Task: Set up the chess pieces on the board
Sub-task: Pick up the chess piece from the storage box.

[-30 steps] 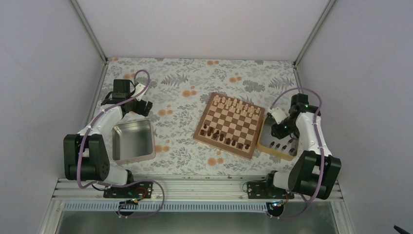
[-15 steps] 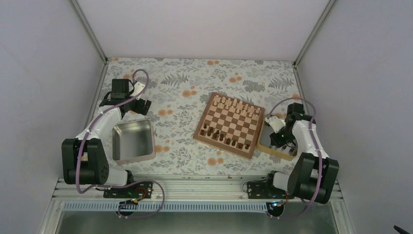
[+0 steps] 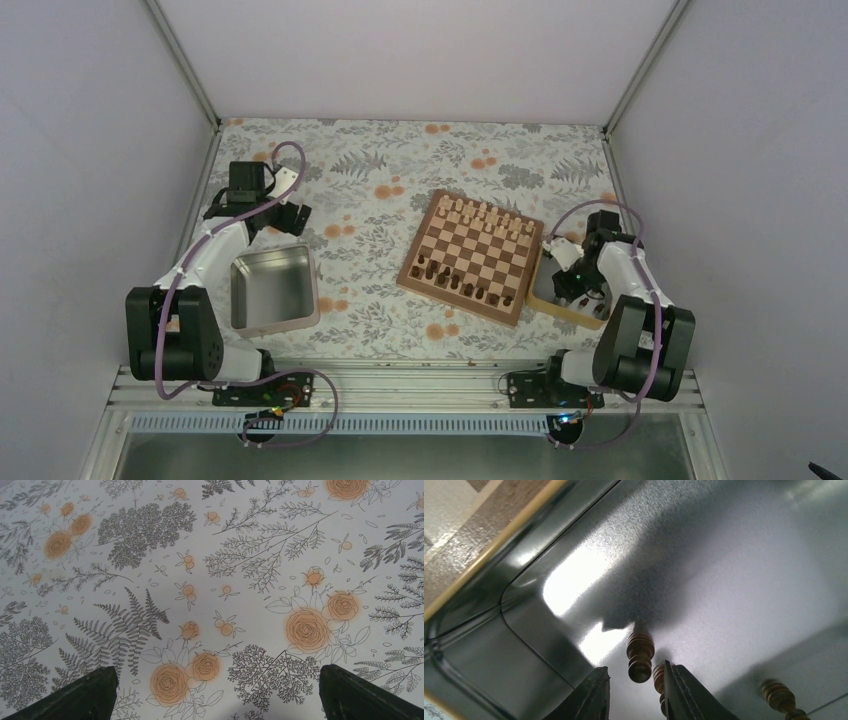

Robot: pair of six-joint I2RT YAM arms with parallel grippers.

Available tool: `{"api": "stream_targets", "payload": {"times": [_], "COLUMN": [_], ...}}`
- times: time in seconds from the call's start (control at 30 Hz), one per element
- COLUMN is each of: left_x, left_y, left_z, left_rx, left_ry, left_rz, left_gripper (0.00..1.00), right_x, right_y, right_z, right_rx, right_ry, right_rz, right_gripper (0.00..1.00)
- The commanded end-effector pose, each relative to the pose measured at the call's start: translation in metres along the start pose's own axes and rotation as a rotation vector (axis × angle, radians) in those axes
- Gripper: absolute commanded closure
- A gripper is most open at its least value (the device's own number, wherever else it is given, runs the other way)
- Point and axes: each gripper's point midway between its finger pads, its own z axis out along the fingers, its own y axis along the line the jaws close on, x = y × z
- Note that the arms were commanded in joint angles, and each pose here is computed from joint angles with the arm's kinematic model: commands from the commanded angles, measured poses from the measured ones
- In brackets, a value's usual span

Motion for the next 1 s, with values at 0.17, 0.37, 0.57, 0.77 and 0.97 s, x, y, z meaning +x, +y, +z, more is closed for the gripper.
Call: {"api": "stream_targets", "payload": {"times": [0.17, 0.37, 0.57, 0.77, 0.97], "left_x": [-0.012, -0.012, -0.013, -0.014, -0.015], "left_y": [-0.002, -0.003, -0.004, -0.004, -0.004], "left_z": [-0.007, -0.007, -0.008, -0.010, -0.010], "left_rx": [0.012, 0.018, 0.025, 0.027, 0.027], "left_ry": [-0.047, -0.048, -0.052, -0.058, -0.058], "left_rz": [-0.001, -0.001, 0.002, 0.000, -0.001], "left_gripper": [0.00, 0.00, 0.00, 0.00, 0.00], "right_x": [-0.003, 0.001, 0.000, -0.019, -0.046], "right_y": [-0.005, -0.003, -0.005, -0.010, -0.015], "right_z": [0.012, 0.019, 0.016, -0.019, -0.072], "right_rx": [0.003, -0.011, -0.007, 0.017, 0.058], "right_ry": [0.002, 0.026, 0.022, -0.050, -0.108], "right_rz": [-0.012, -0.007, -0.005, -0.015, -0.053], "right_gripper": [0.69, 0.69, 0.82, 0.89, 0.89]}}
